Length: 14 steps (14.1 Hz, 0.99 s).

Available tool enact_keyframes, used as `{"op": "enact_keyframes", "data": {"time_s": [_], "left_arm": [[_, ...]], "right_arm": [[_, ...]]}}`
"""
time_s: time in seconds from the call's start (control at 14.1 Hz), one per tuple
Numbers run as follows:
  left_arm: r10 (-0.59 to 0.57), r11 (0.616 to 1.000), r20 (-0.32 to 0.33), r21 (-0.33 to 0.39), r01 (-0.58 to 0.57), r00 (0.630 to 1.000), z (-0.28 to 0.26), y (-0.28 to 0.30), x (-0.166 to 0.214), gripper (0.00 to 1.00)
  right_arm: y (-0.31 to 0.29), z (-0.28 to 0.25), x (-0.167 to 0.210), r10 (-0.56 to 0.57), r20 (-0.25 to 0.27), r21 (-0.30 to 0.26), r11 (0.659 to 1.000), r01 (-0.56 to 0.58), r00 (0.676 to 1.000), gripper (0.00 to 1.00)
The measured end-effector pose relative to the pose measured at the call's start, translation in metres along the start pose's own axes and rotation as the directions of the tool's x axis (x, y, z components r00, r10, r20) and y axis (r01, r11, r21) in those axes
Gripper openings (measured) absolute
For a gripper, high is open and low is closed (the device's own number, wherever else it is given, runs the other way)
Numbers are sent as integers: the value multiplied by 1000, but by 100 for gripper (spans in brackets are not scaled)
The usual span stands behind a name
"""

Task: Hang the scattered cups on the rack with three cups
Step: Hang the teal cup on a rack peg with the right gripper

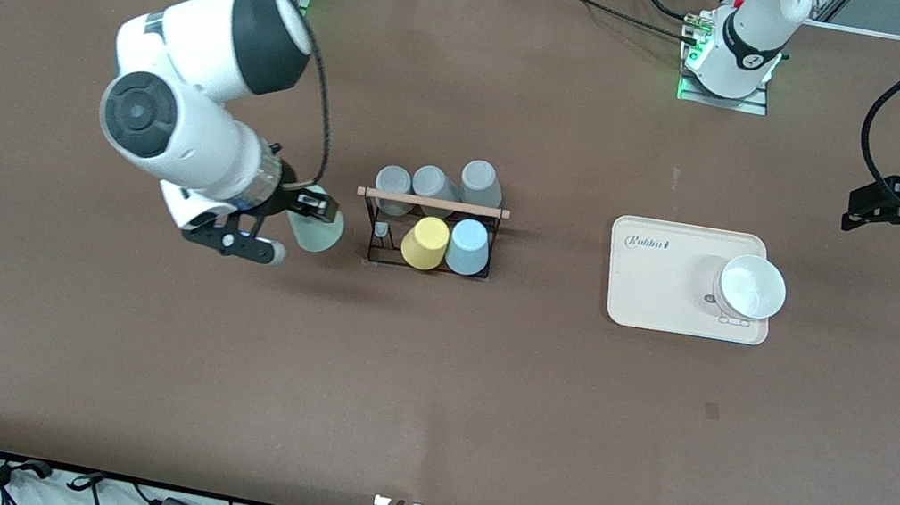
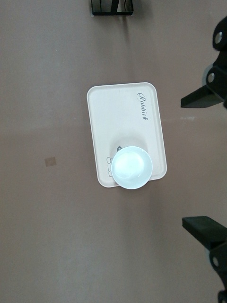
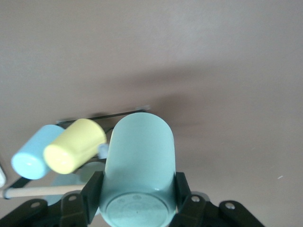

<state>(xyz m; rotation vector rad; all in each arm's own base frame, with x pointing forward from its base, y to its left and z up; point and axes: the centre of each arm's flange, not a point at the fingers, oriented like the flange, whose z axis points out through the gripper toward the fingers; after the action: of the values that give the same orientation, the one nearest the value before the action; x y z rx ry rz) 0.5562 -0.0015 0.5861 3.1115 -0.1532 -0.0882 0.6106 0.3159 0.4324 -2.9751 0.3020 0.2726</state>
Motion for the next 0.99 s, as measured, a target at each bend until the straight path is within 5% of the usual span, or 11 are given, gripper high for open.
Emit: {"op": "enact_keyframes", "data": {"time_s": [0.5, 0.99], "left_arm": [[8, 1000, 0, 5, -8, 1000, -3, 2, -1, 100], [8, 1000, 8, 6, -8, 1000, -3, 2, -2, 100]], "right_arm": [[-43, 42, -9, 203, 13, 49, 978, -204, 979, 65], [-44, 57, -6, 236, 27, 33, 971, -236, 971, 65]]}}
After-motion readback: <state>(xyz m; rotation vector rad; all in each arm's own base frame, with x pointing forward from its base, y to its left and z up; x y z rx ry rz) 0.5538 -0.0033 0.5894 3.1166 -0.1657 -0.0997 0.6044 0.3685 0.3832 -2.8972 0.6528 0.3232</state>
